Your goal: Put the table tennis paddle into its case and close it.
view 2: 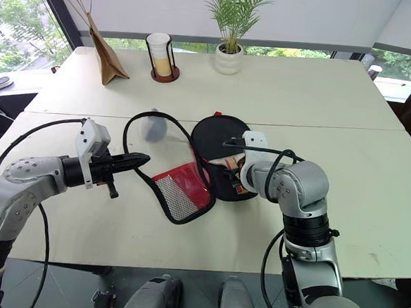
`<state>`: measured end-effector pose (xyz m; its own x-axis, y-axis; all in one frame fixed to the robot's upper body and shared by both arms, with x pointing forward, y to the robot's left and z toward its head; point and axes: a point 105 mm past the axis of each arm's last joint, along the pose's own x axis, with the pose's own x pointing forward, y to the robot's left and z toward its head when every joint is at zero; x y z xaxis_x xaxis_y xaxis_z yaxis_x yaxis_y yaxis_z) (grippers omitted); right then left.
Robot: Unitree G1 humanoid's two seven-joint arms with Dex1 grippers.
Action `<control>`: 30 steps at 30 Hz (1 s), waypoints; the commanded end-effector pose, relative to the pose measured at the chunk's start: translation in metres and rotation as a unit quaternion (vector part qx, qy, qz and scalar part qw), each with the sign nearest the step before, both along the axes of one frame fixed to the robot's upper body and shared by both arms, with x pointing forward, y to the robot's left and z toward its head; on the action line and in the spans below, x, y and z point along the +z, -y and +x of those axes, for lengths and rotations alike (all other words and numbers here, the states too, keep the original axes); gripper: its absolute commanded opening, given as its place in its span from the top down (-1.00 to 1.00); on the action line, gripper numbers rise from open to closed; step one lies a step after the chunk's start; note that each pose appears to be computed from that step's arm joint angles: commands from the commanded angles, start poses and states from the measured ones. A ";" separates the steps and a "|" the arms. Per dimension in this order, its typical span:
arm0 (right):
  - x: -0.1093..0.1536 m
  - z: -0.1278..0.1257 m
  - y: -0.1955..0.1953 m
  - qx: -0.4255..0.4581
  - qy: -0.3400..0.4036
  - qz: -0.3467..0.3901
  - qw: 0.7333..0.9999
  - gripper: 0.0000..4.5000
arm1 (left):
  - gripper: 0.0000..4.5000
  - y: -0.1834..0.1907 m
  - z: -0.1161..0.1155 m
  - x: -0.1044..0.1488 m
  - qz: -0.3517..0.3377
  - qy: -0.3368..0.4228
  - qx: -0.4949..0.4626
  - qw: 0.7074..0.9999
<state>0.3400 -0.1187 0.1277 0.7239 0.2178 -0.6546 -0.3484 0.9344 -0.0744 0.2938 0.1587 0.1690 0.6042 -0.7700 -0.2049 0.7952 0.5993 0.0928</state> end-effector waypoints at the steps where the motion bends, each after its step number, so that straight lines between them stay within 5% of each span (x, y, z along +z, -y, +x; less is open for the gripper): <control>1: 0.036 0.005 0.004 0.025 0.052 -0.006 0.998 -0.99 | 1.00 -0.001 -0.003 0.012 0.000 0.025 0.000 1.000; 9: 0.107 -0.004 0.015 0.185 0.162 0.089 0.965 -0.99 | 1.00 -0.026 -0.006 0.022 -0.018 0.000 0.033 0.999; 16: 0.099 -0.032 0.032 0.341 0.179 0.087 0.919 -0.99 | 1.00 -0.051 -0.015 0.020 -0.039 -0.061 0.040 0.997; 24: 0.086 -0.033 0.024 0.349 0.182 0.109 0.913 -0.99 | 1.00 -0.067 -0.013 0.006 -0.142 -0.163 0.032 0.976; 30: 0.090 -0.035 0.020 0.351 0.192 0.115 0.909 -0.99 | 1.00 -0.079 -0.009 -0.024 -0.088 -0.173 0.052 0.980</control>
